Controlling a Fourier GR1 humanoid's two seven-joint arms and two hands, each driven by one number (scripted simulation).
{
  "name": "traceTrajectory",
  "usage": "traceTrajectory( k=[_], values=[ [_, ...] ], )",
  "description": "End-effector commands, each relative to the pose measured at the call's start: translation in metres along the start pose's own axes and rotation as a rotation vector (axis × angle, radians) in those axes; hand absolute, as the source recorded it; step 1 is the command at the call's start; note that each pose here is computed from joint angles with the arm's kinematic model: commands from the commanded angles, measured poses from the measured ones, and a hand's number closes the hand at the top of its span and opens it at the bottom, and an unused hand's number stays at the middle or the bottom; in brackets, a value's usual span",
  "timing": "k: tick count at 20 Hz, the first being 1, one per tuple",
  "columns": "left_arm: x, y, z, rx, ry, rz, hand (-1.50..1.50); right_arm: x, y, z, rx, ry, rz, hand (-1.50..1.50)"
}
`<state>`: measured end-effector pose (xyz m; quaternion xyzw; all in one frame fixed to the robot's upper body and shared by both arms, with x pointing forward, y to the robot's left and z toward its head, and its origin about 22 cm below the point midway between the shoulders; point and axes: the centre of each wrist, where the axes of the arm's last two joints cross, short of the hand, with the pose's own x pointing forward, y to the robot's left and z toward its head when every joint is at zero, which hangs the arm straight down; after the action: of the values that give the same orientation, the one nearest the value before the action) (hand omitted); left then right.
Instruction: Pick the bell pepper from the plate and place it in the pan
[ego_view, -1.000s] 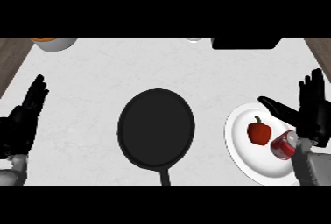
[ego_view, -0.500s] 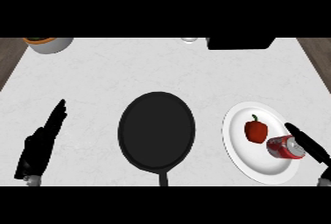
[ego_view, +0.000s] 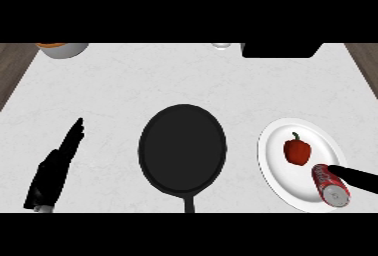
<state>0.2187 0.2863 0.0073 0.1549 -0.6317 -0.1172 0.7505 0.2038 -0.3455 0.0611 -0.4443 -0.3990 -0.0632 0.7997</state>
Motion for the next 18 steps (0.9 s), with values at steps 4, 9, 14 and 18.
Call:
traceTrajectory(
  k=[4,9,14,18],
  values=[
    [0.0,0.006,-0.001,-0.015,-0.001,0.009,0.0,0.088,-0.024,0.015,0.187,0.034,0.143,-1.5],
    [0.01,-0.011,-0.01,0.0,-0.016,-0.006,0.0,0.109,-0.011,-0.006,0.233,0.136,0.199,-1.5],
    [-0.003,-0.014,-0.007,-0.023,-0.017,-0.001,0.0,0.135,0.008,0.0,0.336,0.166,0.247,-1.5],
    [0.012,-0.007,-0.008,-0.04,-0.012,-0.016,0.0,0.14,0.016,-0.013,0.353,0.219,0.326,-1.5]
  ],
)
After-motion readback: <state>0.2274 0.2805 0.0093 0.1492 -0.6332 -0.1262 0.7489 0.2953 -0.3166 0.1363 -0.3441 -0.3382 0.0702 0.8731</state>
